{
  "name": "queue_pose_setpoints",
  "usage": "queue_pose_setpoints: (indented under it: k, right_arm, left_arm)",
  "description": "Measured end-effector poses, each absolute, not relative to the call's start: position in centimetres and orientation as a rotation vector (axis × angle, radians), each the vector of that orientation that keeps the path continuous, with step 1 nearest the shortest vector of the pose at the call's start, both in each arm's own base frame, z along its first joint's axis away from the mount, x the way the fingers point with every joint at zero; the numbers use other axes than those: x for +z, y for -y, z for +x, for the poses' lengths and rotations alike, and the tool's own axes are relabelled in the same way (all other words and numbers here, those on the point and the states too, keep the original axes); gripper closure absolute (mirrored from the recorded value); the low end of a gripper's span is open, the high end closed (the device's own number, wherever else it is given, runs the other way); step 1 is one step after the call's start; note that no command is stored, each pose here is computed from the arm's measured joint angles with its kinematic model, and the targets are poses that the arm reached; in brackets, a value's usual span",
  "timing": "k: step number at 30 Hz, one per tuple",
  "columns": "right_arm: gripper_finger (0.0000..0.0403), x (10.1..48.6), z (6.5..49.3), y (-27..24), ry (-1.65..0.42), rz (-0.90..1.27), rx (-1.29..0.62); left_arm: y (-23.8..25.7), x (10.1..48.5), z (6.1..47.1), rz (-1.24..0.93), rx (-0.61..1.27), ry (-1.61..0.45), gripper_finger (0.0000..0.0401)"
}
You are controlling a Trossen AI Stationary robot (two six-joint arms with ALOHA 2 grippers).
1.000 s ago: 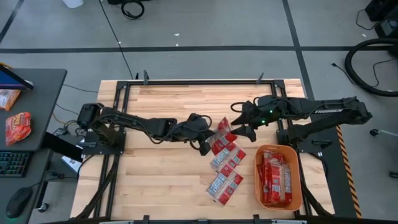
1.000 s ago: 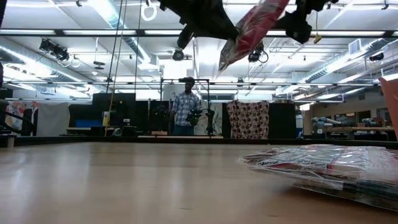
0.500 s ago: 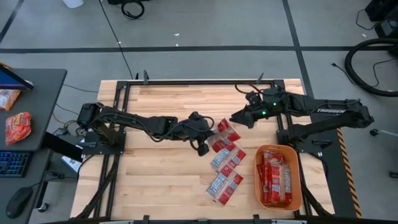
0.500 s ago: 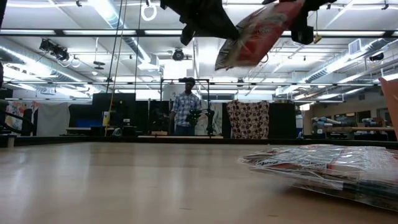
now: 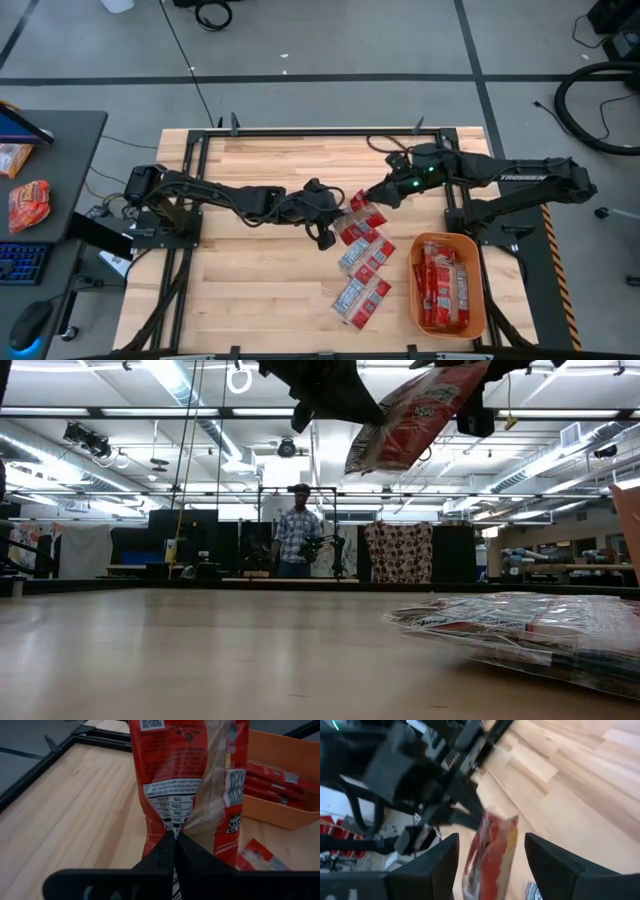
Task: Sort popcorn bags into baskets
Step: Put the left red popcorn bag into the orange bin
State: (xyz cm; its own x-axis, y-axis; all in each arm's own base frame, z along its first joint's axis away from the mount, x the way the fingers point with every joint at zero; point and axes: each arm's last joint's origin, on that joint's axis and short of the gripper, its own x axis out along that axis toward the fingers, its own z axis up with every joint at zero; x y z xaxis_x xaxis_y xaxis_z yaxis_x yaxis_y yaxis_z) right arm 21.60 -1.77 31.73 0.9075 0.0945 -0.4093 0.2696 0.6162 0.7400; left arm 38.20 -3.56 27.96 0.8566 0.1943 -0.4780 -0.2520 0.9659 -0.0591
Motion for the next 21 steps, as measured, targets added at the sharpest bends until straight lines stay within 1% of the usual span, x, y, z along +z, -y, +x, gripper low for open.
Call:
queue_pose_setpoints:
  k: [8, 11, 15, 21]
  right_arm:
    - [0.0173, 30.2, 23.5, 1.3, -0.497, 0.851, -0.101]
    - [0.0183, 29.8, 23.9, 1.4, -0.518, 0.832, -0.106]
    - [0.0218, 29.3, 24.1, 1.4, -0.55, 0.811, -0.103]
    - [0.0289, 29.1, 24.2, 1.4, -0.57, 0.758, -0.081]
  left_arm:
    - [3.4, 28.0, 38.2, -0.104, 0.26, -0.486, 0.039]
    - [3.4, 28.0, 38.2, -0.101, 0.259, -0.488, 0.039]
    - [3.3, 27.9, 38.2, -0.08, 0.257, -0.491, 0.039]
    - [3.3, 27.9, 38.2, -0.072, 0.255, -0.492, 0.039]
